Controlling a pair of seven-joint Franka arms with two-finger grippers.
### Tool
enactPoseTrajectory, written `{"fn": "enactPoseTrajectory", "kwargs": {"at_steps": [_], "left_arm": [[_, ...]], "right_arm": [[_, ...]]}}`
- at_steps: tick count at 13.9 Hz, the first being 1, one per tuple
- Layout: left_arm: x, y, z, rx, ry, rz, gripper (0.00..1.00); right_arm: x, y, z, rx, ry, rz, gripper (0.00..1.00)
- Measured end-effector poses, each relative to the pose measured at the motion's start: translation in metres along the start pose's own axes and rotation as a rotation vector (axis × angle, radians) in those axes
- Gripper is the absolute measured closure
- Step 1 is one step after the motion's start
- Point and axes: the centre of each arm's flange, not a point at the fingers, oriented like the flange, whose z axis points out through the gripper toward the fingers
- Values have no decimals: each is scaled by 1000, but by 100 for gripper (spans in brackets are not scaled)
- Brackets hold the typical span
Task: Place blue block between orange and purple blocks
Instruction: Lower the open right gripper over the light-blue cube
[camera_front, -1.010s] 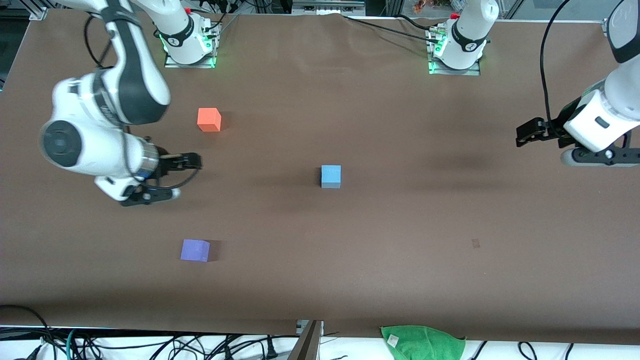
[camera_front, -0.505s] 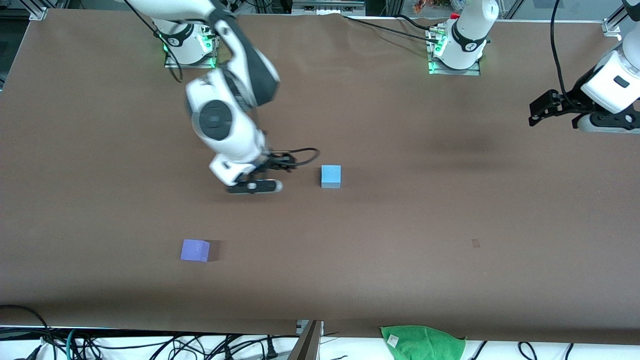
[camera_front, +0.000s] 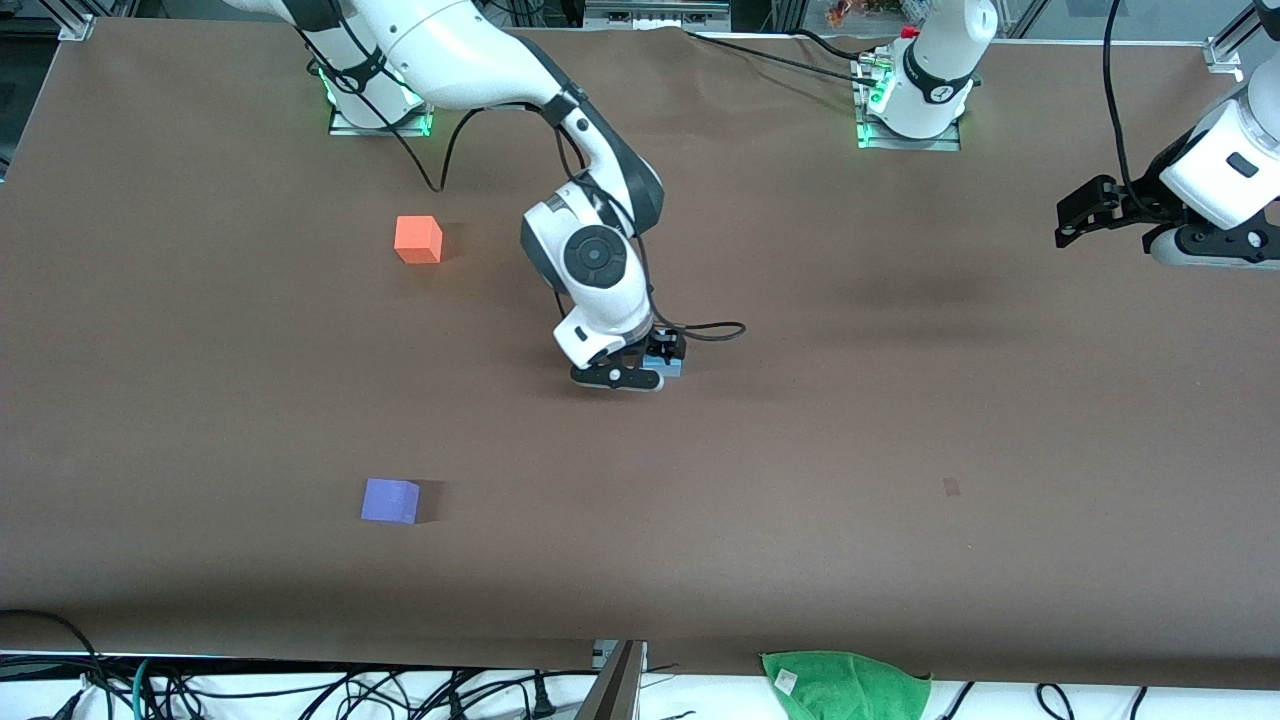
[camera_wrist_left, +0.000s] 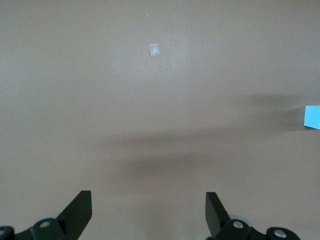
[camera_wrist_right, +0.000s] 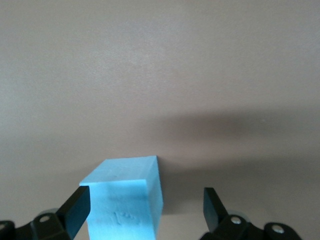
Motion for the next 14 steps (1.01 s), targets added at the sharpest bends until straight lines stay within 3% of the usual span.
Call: {"fn": "enactPoseTrajectory", "kwargs": {"at_steps": [10, 11, 13, 14], "left_arm": [[1, 0, 0, 0, -5, -1, 0], [0, -1, 0, 0, -7, -1, 0], [0, -2, 1, -1, -12, -3, 0], [0, -3, 1, -1, -13, -4, 0]], "right_arm": [[-30, -18, 33, -31, 35, -31, 1], [-30, -19, 34, -29, 37, -32, 6], [-29, -19, 33, -23, 46, -33, 30], [-28, -20, 32, -24, 52, -40, 37]]}}
